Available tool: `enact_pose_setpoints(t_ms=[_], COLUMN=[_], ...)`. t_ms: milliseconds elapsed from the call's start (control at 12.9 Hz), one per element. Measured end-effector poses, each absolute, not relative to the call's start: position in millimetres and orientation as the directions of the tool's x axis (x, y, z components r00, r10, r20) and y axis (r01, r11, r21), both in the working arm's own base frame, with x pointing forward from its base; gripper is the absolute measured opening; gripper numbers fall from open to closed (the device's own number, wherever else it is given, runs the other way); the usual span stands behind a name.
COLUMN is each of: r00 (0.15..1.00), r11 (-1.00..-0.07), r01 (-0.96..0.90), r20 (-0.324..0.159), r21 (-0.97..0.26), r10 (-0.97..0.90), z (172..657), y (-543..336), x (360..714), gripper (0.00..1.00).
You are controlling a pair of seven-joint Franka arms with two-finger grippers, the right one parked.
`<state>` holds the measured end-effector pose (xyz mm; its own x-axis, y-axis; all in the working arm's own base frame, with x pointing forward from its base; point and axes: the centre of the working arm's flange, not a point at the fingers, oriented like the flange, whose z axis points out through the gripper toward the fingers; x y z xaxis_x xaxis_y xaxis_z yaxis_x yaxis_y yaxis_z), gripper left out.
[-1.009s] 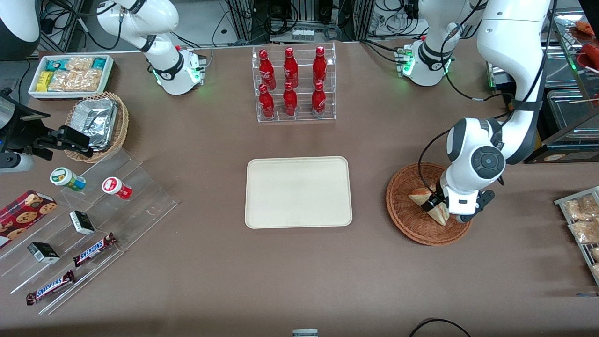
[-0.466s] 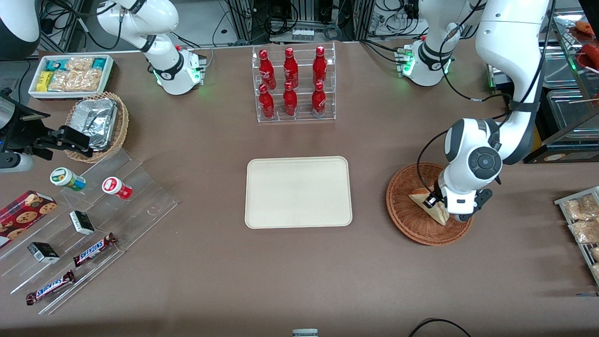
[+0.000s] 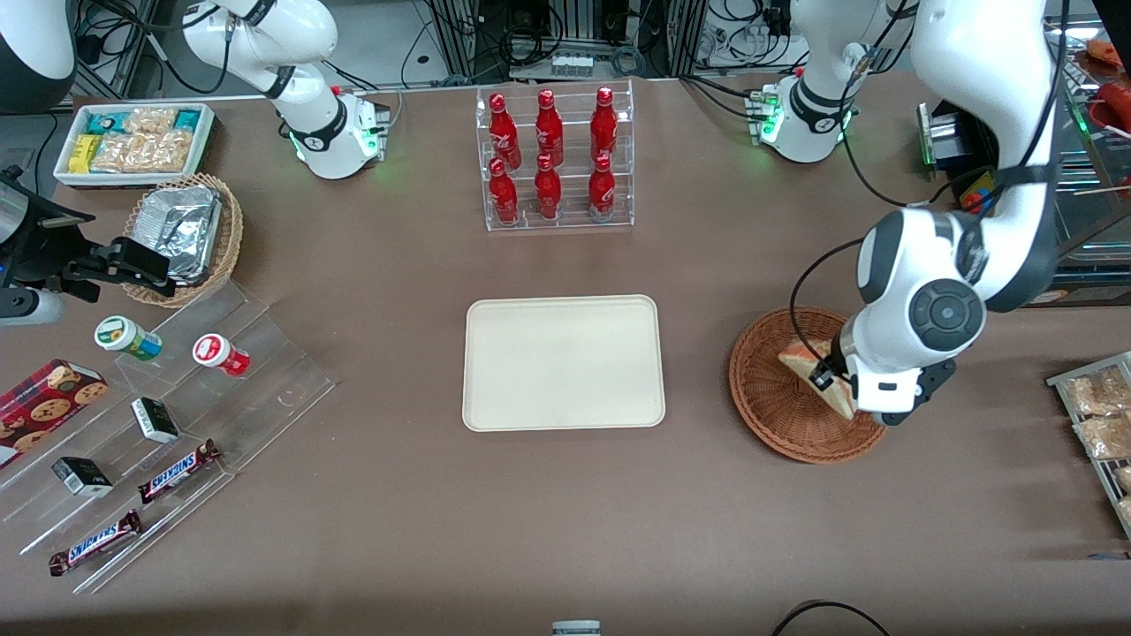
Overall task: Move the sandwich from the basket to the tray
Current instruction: 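Carry the sandwich with the left gripper over to the cream tray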
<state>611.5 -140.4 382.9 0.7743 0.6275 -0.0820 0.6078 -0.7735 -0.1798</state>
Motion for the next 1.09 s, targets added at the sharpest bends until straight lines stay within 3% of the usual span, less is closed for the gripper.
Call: enact_pose_setpoints(t_ms=[78, 388, 1086], r00=[0.789, 0.862, 0.98], r11=[-0.789, -0.866, -0.982], r01=[0.589, 0.491, 0.182], r20=[-0.087, -0.091, -0.076], r21=[-0.176, -0.092, -0.047], r10=[0.608, 0.499, 0.185], z=[410, 465, 397], y=[-159, -257, -407], x=[609, 590, 554], gripper=[0.14, 0.14, 0.14])
